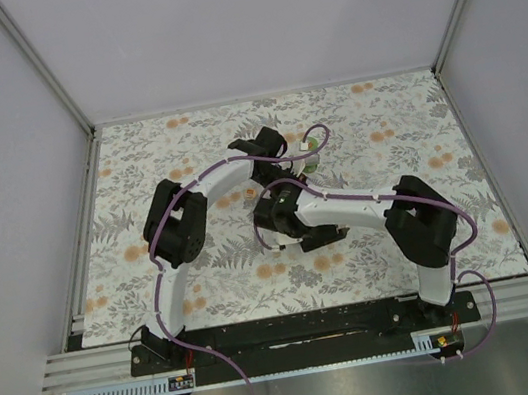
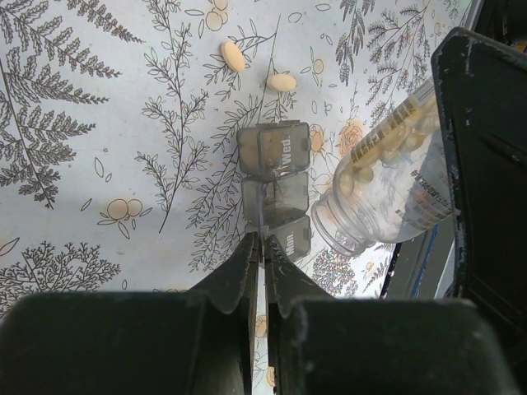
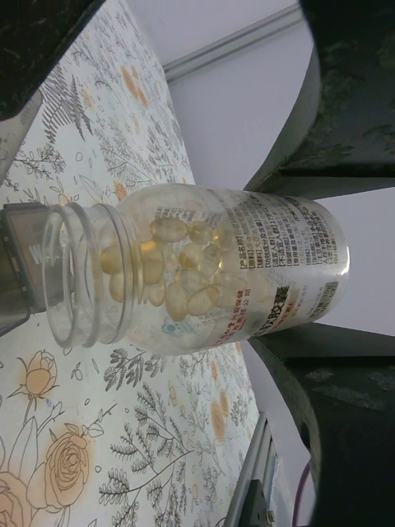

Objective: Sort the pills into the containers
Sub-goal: Pour the pill into the pill container.

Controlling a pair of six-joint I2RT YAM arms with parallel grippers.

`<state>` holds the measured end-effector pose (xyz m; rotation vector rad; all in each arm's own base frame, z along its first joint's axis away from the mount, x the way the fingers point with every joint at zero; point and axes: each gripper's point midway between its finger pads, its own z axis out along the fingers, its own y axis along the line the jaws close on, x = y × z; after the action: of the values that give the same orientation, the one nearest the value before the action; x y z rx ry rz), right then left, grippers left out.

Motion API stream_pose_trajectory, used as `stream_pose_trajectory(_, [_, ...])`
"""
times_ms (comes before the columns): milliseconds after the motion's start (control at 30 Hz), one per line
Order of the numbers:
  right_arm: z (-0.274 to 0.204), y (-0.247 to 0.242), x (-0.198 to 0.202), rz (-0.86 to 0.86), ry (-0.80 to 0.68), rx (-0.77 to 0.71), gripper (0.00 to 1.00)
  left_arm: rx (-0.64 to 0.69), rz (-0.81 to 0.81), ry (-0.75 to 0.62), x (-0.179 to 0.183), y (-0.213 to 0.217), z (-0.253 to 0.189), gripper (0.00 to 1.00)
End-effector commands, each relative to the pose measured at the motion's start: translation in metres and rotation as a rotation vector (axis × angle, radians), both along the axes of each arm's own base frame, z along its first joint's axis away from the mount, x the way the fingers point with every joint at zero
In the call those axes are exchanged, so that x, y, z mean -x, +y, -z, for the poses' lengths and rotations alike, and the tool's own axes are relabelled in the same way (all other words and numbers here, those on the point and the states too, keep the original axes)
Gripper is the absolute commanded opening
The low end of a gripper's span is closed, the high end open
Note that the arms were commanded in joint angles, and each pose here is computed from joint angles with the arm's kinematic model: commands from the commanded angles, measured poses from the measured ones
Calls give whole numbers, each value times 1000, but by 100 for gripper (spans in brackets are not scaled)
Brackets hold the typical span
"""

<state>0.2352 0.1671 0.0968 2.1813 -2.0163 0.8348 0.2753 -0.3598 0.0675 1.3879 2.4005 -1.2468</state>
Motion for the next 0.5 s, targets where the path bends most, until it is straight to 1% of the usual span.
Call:
stream_pose_trajectory(0, [-13, 5, -3, -30, -10, 34, 0, 60, 12, -7, -2, -11, -15, 0])
stream_pose_trajectory(467, [-12, 4, -1, -40, 4, 88, 0, 62, 14, -7, -1, -11, -16, 0])
